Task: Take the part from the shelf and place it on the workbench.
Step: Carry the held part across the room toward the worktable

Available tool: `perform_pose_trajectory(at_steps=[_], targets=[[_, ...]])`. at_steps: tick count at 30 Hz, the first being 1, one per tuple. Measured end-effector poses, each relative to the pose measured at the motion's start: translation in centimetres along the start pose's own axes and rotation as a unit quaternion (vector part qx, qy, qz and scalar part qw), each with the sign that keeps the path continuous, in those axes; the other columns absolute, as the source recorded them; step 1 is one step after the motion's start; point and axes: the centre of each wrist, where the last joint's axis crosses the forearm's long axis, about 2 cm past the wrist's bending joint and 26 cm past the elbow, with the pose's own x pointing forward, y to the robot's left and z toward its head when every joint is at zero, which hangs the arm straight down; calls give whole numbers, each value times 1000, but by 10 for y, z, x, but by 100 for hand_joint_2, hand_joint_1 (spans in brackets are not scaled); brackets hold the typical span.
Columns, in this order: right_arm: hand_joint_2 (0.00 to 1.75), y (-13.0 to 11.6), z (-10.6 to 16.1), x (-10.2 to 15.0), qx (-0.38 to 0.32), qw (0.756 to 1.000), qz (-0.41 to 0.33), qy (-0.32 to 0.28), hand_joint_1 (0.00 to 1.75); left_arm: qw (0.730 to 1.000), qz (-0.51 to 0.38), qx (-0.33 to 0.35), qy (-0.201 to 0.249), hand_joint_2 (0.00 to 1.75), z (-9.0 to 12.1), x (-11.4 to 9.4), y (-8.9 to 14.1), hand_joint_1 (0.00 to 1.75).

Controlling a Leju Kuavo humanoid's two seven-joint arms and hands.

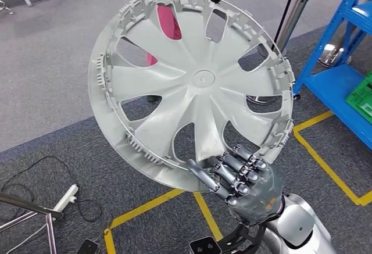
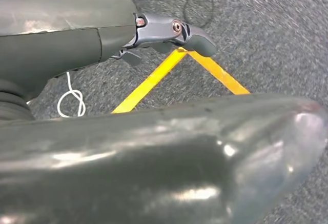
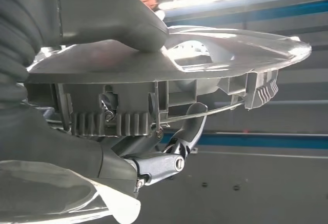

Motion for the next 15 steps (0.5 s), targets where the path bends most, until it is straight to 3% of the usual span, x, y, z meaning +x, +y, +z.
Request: perform_pose_trajectory(at_steps=[15], targets=[[175,-2,2,-1,-1,1000,0,-6,175,1000,2,0,-1,0,-2,2,1,0]])
